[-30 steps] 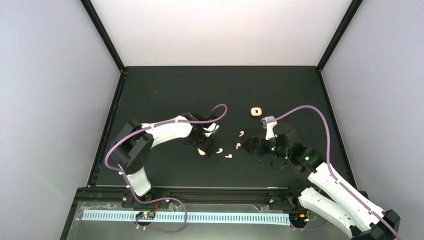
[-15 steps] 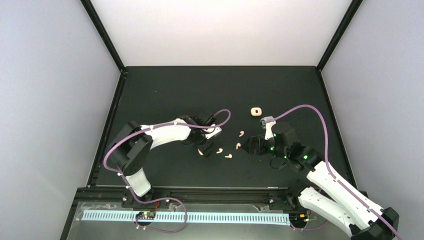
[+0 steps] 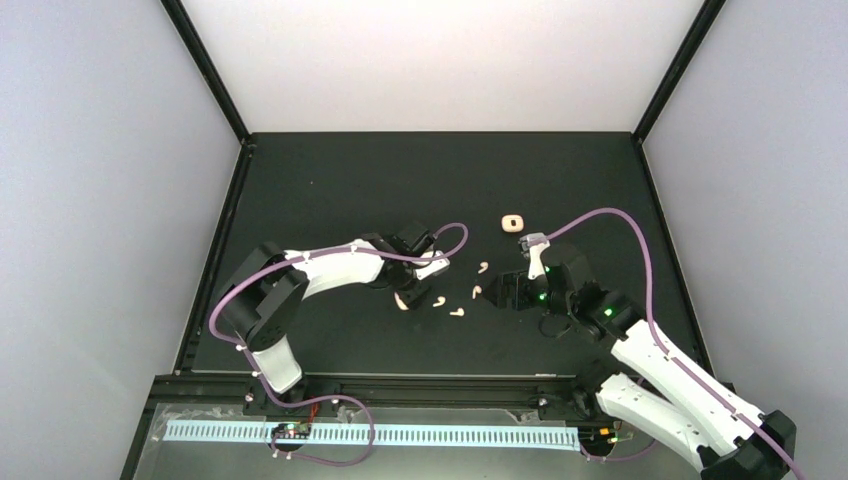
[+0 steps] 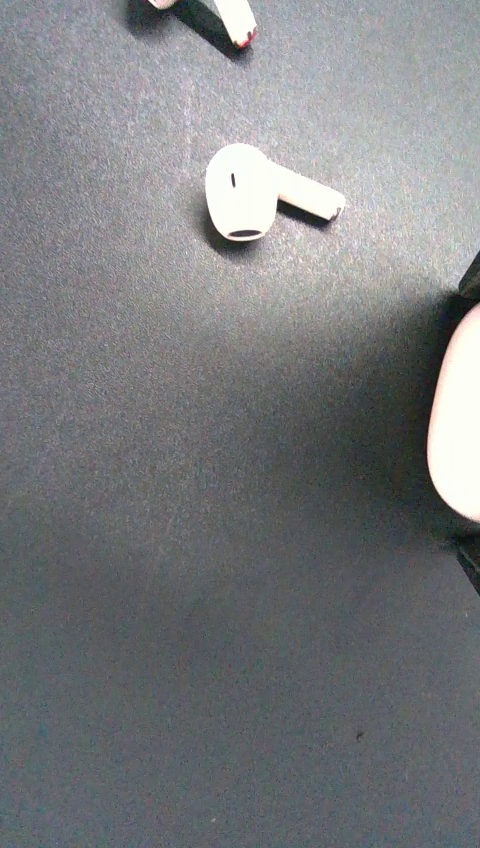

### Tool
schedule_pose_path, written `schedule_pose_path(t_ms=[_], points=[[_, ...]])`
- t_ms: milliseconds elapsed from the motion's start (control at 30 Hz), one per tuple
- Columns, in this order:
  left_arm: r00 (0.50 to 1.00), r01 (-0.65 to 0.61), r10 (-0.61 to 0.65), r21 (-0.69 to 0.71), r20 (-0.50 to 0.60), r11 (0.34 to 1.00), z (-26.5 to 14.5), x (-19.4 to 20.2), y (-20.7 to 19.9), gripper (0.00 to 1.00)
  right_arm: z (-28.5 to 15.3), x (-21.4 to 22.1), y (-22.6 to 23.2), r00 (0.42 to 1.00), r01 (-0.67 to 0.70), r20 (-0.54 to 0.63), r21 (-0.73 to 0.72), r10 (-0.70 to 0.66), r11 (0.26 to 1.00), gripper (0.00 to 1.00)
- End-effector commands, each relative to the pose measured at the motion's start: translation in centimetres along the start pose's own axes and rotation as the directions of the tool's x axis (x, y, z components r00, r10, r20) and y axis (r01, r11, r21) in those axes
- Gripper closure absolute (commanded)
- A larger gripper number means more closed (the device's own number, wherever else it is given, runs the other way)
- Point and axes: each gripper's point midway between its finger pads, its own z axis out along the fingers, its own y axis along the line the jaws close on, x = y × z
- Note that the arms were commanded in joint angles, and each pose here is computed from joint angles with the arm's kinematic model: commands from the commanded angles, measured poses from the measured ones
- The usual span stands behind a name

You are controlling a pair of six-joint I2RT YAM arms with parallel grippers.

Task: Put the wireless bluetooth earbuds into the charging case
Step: Pick up the charging case at the center of the board.

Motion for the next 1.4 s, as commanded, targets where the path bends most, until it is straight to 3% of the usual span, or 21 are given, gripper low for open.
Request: schedule_pose_path(t_ms=[0, 233, 333, 500, 600, 700, 733, 933, 1133, 1367], points=[[0.999, -0.026, 0.025, 0.023, 0.031, 0.999, -0.4, -0.9, -0.8, 0.39, 0.0, 0.0, 0.4, 1.0, 0.015, -0.009, -0.015, -0.015, 1.0, 0.03], [0.996, 0.001, 0.0, -0.015, 0.091, 1.0, -1.9, -1.5, -0.4, 0.45, -0.1, -0.6, 0.8, 1.0, -0.001, 0.007, -0.028, 0.002, 1.0, 0.03], [0.993, 0.038, -0.036, -0.022, 0.111, 0.999, -2.3, -2.0, -0.2, 0.39, -0.1, -1.0, 0.9, 1.0, -0.012, 0.022, -0.029, 0.012, 1.0, 0.03], [0.98, 0.197, -0.195, -0.034, 0.047, 0.98, -1.3, -2.9, 0.4, 0.32, 0.1, -1.2, 0.8, 0.999, -0.031, 0.029, -0.024, 0.032, 0.999, 0.03], [0.962, 0.27, -0.268, -0.043, 0.046, 0.962, -1.2, -3.2, 0.6, 0.23, 0.2, -1.2, 0.9, 0.999, -0.036, 0.025, -0.025, 0.037, 0.999, 0.03], [0.961, 0.27, -0.266, -0.039, 0.08, 0.962, -2.5, -3.4, 0.6, 0.02, 0.0, -1.1, 0.8, 0.999, -0.031, 0.023, -0.02, 0.032, 0.999, 0.03], [0.963, 0.259, -0.255, -0.034, 0.093, 0.965, -3.2, -3.4, 0.5, 0.01, -0.1, -1.0, 0.7, 0.999, -0.03, 0.024, -0.018, 0.03, 0.999, 0.03], [0.956, 0.292, -0.289, -0.08, 0.051, 0.953, -4.4, -1.5, 0.8, 0.01, 0.1, -0.6, 0.2, 0.999, -0.031, 0.02, -0.002, 0.031, 1.0, 0.03], [0.845, 0.534, -0.534, -0.062, 0.028, 0.843, -2.6, 0.8, 0.2, 0.01, 0.0, -0.8, 0.4, 0.999, -0.038, 0.025, -0.009, 0.039, 0.999, 0.03], [0.804, 0.592, -0.594, -0.111, 0.024, 0.798, -0.5, 2.3, -0.2, 0.05, -0.4, -0.8, 0.2, 0.999, -0.027, 0.027, 0.004, 0.027, 1.0, 0.03]])
